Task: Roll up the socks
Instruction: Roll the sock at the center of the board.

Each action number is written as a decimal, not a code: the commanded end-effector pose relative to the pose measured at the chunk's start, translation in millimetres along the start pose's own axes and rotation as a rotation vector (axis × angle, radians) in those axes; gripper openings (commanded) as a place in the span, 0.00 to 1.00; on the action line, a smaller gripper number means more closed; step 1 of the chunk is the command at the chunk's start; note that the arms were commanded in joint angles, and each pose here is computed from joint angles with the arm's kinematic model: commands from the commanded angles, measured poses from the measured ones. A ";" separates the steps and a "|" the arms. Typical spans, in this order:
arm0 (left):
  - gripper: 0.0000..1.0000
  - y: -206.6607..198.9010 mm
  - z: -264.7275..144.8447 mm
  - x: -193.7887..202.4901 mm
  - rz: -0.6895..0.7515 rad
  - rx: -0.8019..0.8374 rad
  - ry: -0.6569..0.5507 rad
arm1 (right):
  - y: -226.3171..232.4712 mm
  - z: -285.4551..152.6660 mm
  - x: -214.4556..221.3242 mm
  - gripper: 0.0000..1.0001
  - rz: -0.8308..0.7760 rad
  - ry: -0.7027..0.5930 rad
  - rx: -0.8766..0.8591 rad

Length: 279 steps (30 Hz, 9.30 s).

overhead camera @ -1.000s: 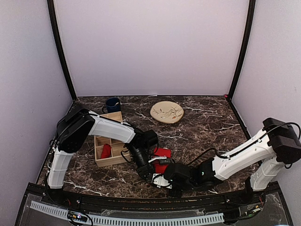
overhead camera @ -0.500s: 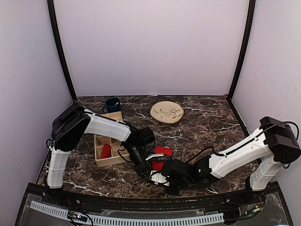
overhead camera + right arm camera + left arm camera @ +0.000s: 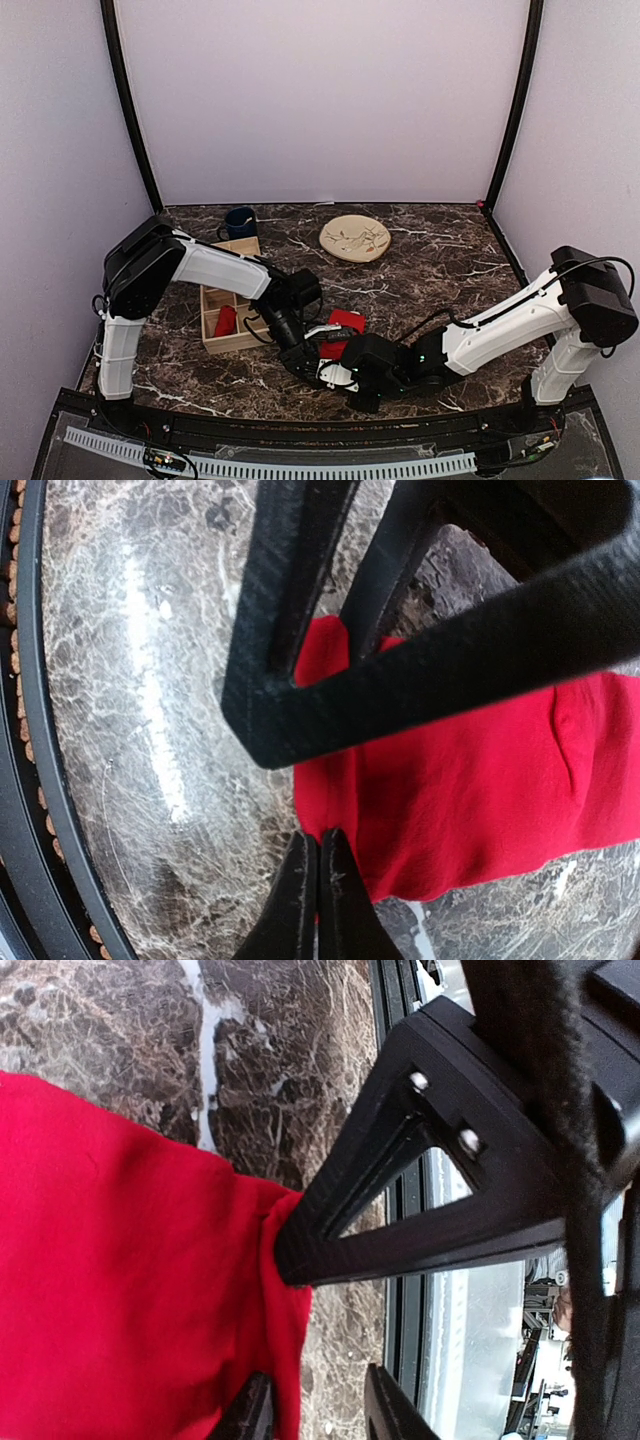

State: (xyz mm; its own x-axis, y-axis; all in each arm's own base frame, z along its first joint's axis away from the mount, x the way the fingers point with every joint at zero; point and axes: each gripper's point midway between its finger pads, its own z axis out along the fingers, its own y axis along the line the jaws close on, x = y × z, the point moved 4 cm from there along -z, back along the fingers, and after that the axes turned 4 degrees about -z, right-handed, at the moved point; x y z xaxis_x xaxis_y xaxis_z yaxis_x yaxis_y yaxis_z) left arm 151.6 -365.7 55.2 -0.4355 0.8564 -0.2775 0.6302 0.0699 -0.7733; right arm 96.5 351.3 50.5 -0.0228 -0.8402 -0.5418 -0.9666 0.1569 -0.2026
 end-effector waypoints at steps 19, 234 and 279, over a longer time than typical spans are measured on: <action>0.37 3.6 -42.7 4.9 0.000 -0.105 -0.086 | 6.6 12.4 33.6 0.00 0.046 0.148 -0.049; 0.01 -5.7 11.9 2.5 0.149 -0.326 -0.235 | -88.6 -72.8 35.3 0.36 0.584 -0.374 -0.024; 0.00 6.4 22.2 28.1 -0.095 -0.097 -0.181 | -0.6 -30.4 -9.7 0.34 -0.040 -0.152 0.041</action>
State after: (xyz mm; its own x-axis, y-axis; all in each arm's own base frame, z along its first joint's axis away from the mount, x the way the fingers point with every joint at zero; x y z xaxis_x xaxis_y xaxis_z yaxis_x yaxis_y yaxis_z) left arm 137.8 -366.2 44.3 -0.5714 0.7112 -0.4095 0.6922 0.1496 -0.7061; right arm 90.7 334.9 74.4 0.0094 -0.7596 -0.6503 -0.9610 0.1729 -0.2159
